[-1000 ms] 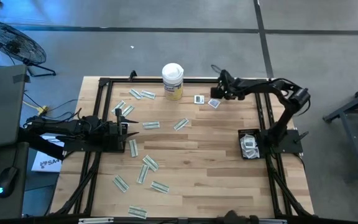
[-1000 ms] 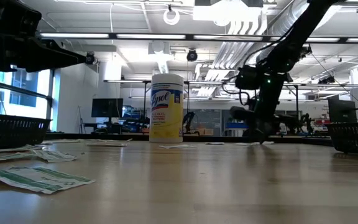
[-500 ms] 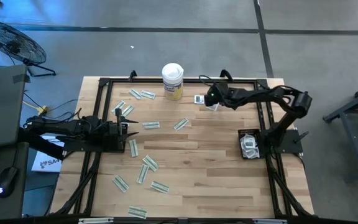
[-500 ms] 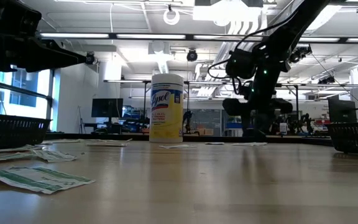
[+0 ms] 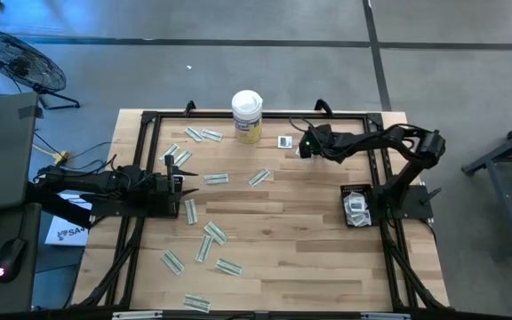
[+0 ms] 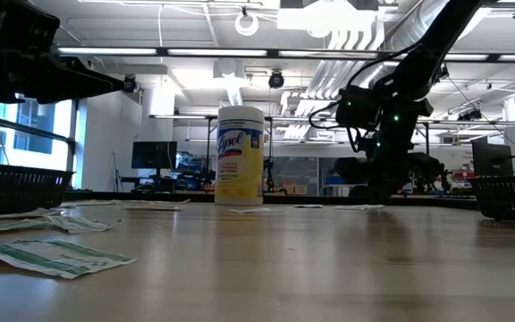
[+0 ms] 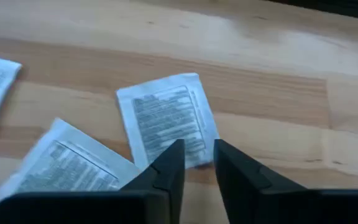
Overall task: Pick & Place First Aid Supplies
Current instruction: Put the towelette pack into the right black basket
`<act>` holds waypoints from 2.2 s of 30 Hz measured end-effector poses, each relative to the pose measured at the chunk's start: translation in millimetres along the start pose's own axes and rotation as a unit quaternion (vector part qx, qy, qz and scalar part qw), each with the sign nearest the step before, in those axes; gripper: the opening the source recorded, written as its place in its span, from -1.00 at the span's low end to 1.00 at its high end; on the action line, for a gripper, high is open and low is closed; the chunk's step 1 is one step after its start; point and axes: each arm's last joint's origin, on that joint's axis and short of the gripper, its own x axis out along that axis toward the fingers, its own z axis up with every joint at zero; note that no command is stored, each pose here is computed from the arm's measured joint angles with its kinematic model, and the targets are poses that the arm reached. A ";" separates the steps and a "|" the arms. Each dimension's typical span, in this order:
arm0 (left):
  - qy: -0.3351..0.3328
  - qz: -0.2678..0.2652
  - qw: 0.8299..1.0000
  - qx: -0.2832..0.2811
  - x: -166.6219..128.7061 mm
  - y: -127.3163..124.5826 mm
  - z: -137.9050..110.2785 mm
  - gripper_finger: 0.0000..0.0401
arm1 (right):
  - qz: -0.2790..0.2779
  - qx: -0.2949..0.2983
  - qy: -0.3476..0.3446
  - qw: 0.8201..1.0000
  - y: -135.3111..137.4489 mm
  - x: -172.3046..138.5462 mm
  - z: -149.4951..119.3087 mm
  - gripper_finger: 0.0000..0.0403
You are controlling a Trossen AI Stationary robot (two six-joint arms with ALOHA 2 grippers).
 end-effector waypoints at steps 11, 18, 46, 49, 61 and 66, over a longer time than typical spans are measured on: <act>0.000 0.000 1.000 0.000 0.0 0.0 0.0 0.03 | -0.017 -0.007 -0.021 1.000 -1.4 0.5 1.7 -0.88; 0.000 0.000 1.000 0.000 0.0 0.0 0.0 0.03 | 0.002 0.003 -0.003 1.000 -2.8 3.0 4.3 -0.77; 0.000 0.000 1.000 0.000 0.0 0.0 0.0 0.03 | 0.028 0.108 0.021 0.994 -19.8 16.0 -8.7 -0.47; 0.000 0.000 1.000 0.000 0.0 0.0 0.0 0.03 | 0.031 0.108 0.015 0.994 -20.1 16.6 -10.0 -0.57; 0.000 0.000 1.000 0.000 0.0 0.0 0.0 0.03 | 0.034 0.103 -0.010 0.994 -16.5 15.9 -9.5 -0.87; 0.000 0.000 1.000 0.000 0.0 0.0 0.0 0.03 | 0.043 0.075 -0.020 0.996 -14.3 5.0 -10.3 -0.95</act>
